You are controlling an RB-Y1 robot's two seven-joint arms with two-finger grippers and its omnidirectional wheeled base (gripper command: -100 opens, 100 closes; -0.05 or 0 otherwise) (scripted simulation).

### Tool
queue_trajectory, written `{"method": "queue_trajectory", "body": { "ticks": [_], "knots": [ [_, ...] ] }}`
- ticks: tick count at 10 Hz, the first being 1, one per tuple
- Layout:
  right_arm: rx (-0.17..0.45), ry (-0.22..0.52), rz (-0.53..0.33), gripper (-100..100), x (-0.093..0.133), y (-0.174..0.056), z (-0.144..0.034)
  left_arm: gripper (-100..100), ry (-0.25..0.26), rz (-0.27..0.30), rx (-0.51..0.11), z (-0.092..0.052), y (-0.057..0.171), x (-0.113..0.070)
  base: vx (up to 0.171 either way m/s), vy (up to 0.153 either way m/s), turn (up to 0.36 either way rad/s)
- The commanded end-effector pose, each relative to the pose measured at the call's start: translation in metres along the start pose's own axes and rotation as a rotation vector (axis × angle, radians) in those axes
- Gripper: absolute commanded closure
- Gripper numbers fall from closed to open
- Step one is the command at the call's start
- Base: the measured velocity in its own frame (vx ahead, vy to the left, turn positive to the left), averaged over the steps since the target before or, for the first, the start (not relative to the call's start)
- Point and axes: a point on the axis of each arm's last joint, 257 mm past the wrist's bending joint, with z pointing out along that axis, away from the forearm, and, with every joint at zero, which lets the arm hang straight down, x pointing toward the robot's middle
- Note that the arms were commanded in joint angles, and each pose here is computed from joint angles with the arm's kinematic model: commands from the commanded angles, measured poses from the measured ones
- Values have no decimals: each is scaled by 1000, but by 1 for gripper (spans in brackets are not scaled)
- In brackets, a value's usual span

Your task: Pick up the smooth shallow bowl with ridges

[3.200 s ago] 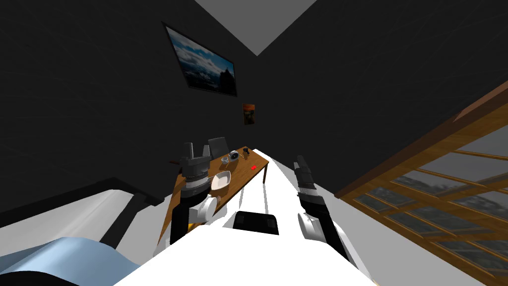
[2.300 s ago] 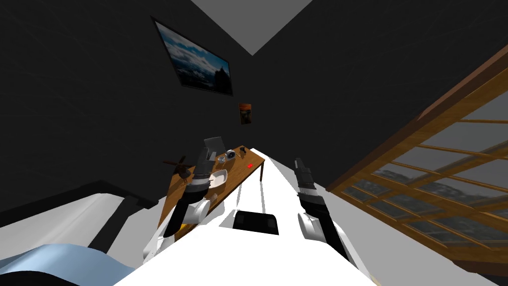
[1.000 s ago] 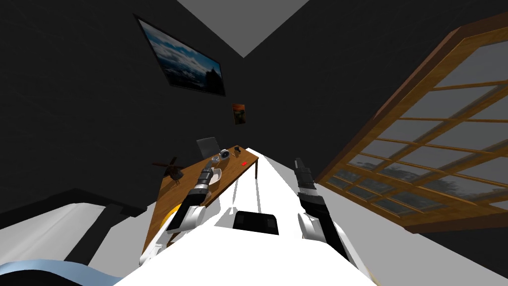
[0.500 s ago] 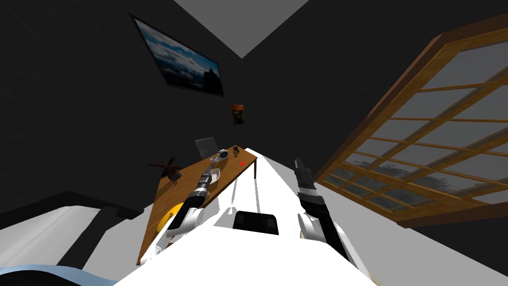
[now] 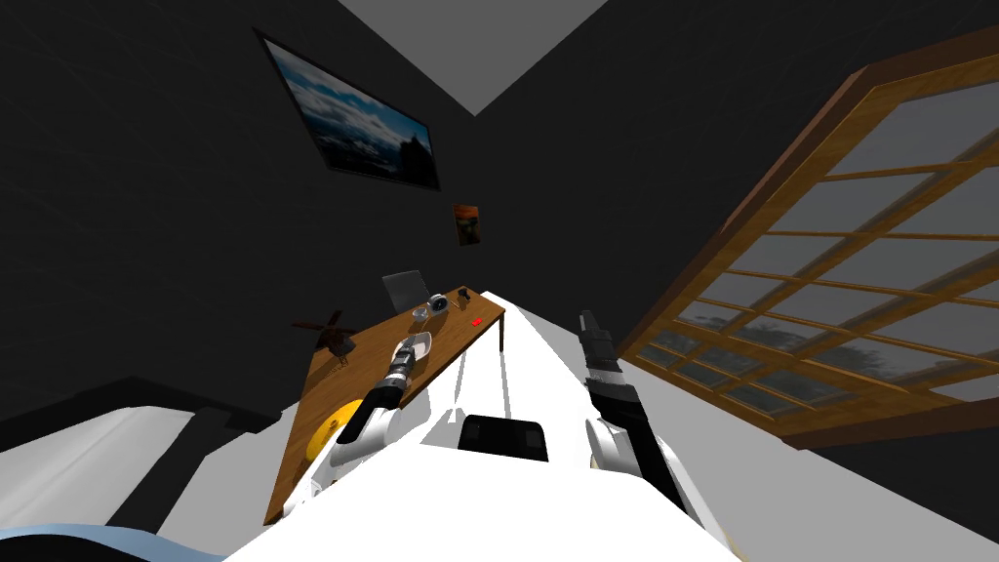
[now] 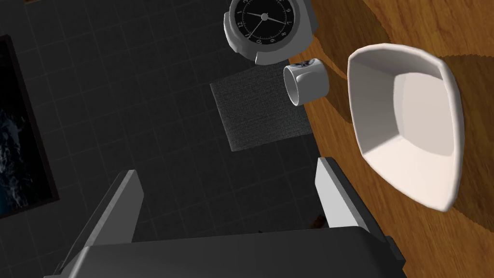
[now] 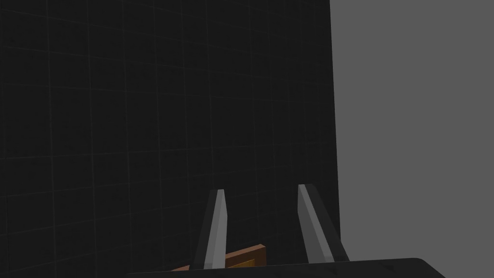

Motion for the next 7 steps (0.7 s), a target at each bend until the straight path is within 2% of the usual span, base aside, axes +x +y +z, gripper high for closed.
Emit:
{"method": "queue_trajectory", "body": {
  "ticks": [1, 2, 3, 5, 6, 7],
  "knots": [
    [0, 0, 0, 0, 0, 0, 0, -100, -4, -24, -58, 3, 24, -1, 18, 1, 15],
    [0, 0, 0, 0, 0, 0, 0, -100, -6, -46, -102, 5, 39, -2, 26, 7, 26],
    [0, 0, 0, 0, 0, 0, 0, -100, -6, -46, -104, 5, 40, -2, 22, 5, 6],
    [0, 0, 0, 0, 0, 0, 0, -100, -9, -90, -191, 8, 71, -2, 31, 3, 33],
    [0, 0, 0, 0, 0, 0, 0, -100, -9, -90, -194, 7, 72, -2, 31, 6, 12],
    [0, 0, 0, 0, 0, 0, 0, -100, -10, -112, -237, 8, 87, -2, 34, 17, 23]
  ]
}}
